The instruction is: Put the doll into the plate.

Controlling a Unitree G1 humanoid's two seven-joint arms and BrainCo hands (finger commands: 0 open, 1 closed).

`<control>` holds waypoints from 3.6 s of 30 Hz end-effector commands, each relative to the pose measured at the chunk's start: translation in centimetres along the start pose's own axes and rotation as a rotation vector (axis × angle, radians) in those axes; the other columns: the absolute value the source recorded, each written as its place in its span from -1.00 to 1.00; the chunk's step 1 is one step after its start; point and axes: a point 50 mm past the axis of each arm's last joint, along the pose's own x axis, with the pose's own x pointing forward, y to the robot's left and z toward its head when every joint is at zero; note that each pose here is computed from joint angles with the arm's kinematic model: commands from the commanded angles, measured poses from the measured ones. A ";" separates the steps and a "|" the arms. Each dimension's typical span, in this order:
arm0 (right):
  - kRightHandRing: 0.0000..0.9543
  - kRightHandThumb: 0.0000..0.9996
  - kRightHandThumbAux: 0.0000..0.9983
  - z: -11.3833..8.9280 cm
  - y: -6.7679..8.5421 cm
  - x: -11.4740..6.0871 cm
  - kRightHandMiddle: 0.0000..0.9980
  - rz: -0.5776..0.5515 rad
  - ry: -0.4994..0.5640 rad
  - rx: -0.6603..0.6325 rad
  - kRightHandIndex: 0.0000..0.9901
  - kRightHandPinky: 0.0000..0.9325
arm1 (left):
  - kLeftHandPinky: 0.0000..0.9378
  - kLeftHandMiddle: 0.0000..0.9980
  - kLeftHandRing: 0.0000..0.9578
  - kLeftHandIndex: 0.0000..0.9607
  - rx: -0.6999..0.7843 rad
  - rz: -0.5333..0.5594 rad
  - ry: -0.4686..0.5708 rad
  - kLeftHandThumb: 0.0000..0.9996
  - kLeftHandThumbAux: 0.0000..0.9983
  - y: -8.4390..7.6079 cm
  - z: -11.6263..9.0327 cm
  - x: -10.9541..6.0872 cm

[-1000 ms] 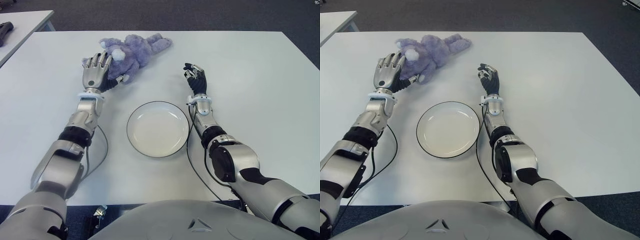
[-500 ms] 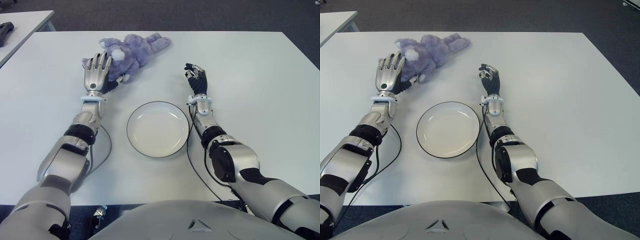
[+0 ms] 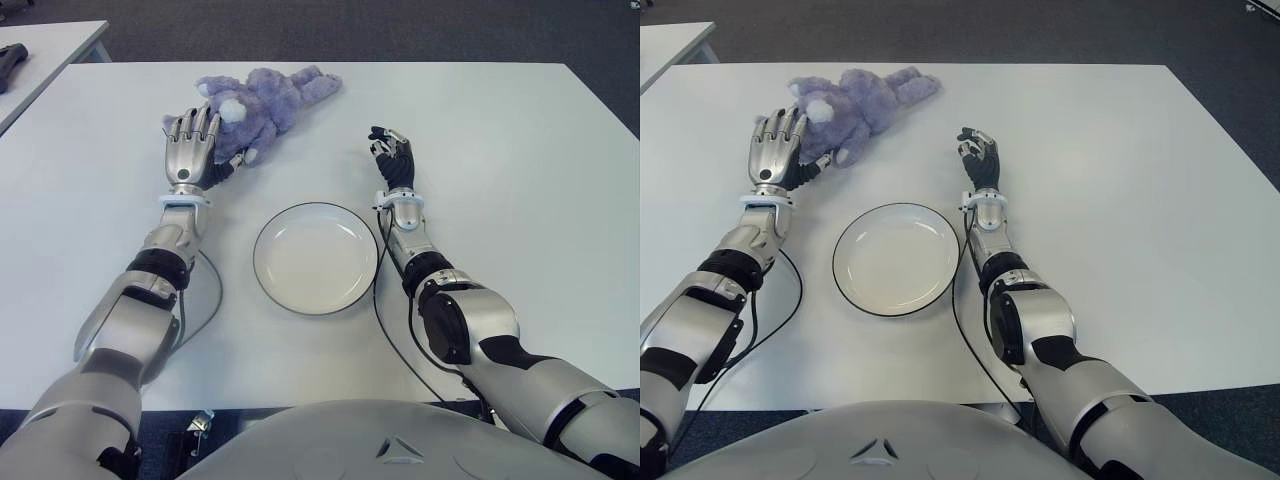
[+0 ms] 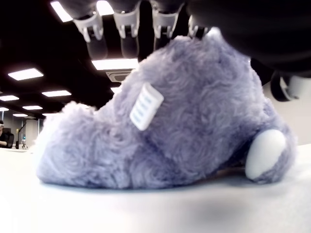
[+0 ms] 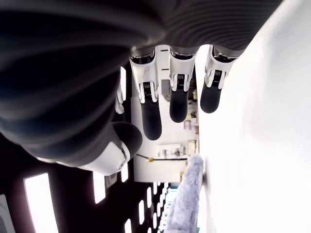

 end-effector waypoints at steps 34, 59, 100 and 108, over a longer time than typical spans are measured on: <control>-0.73 0.43 0.45 -9.1 0.8 -7.7 -0.50 0.007 0.416 -0.019 -0.15 -0.76 | -0.67 -1.00 -0.72 -1.00 -0.290 -0.323 -0.144 -0.41 -0.53 2.7 2.4 -7.4; -0.74 0.43 0.45 -9.0 0.9 -7.7 -0.52 0.000 0.416 0.002 -0.15 -0.77 | -0.32 -1.00 -0.03 -1.00 -0.425 -0.598 -0.285 -0.58 -0.58 11.1 3.9 -16.0; -0.77 0.43 0.45 -9.0 1.0 -7.5 -0.54 0.009 0.422 -0.003 -0.15 -0.81 | -1.00 -1.00 -0.66 -1.00 -0.088 -0.206 -0.010 -0.45 -0.58 11.2 -2.0 -9.2; -0.77 0.43 0.45 -9.0 1.1 -7.5 -0.54 0.014 0.421 -0.015 -0.15 -0.83 | -0.93 -1.00 -0.83 -1.00 0.043 -0.029 0.046 -0.51 -0.62 12.2 -4.7 -6.7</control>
